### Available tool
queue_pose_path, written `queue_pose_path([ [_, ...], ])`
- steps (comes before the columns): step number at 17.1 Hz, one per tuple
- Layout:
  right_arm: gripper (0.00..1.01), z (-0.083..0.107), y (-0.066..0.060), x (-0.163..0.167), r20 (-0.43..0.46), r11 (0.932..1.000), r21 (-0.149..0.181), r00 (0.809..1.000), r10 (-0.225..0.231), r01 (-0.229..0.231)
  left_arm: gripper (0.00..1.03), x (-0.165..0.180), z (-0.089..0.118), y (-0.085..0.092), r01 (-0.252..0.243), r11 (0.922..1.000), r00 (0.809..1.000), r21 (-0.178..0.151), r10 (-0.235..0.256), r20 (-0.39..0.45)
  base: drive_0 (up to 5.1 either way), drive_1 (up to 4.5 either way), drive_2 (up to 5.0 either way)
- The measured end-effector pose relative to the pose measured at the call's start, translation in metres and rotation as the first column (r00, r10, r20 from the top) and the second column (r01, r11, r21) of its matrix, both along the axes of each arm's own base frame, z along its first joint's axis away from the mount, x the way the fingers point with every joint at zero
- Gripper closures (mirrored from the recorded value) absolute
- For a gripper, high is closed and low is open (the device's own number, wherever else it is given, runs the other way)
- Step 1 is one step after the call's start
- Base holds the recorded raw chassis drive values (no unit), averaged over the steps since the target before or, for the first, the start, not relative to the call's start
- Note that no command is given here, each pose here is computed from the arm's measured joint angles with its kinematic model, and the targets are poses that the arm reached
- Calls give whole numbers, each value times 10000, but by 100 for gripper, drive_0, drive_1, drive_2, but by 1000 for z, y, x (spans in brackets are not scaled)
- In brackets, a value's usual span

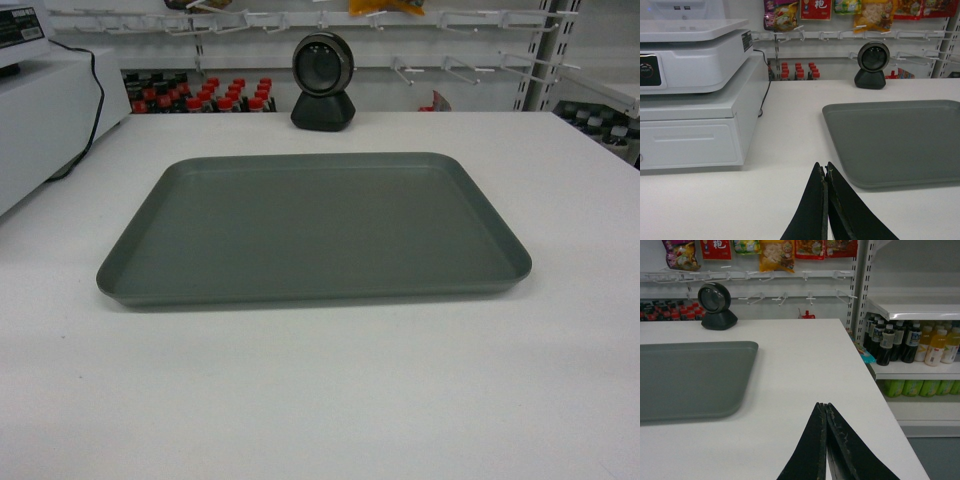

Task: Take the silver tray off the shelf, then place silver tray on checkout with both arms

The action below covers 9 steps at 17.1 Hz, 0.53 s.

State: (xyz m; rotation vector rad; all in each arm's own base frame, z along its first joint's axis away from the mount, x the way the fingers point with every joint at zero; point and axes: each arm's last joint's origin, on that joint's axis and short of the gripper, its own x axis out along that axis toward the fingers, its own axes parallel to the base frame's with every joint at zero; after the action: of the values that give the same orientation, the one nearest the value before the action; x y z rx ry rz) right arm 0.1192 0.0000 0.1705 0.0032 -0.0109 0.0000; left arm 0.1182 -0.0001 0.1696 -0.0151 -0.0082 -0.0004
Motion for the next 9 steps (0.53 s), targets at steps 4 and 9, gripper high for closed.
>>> queue_pose_path([
  [4,99,0,0,-6,11,10000,0,10000,0,0,102,-6,0,0,0,10000,10000,0,0,8,0,0,0],
  [9,99,0,0,-11,19,10000,0,10000,0,0,102,-11,-1,0,4,10000,10000,0,-4,-38,0,0,0],
])
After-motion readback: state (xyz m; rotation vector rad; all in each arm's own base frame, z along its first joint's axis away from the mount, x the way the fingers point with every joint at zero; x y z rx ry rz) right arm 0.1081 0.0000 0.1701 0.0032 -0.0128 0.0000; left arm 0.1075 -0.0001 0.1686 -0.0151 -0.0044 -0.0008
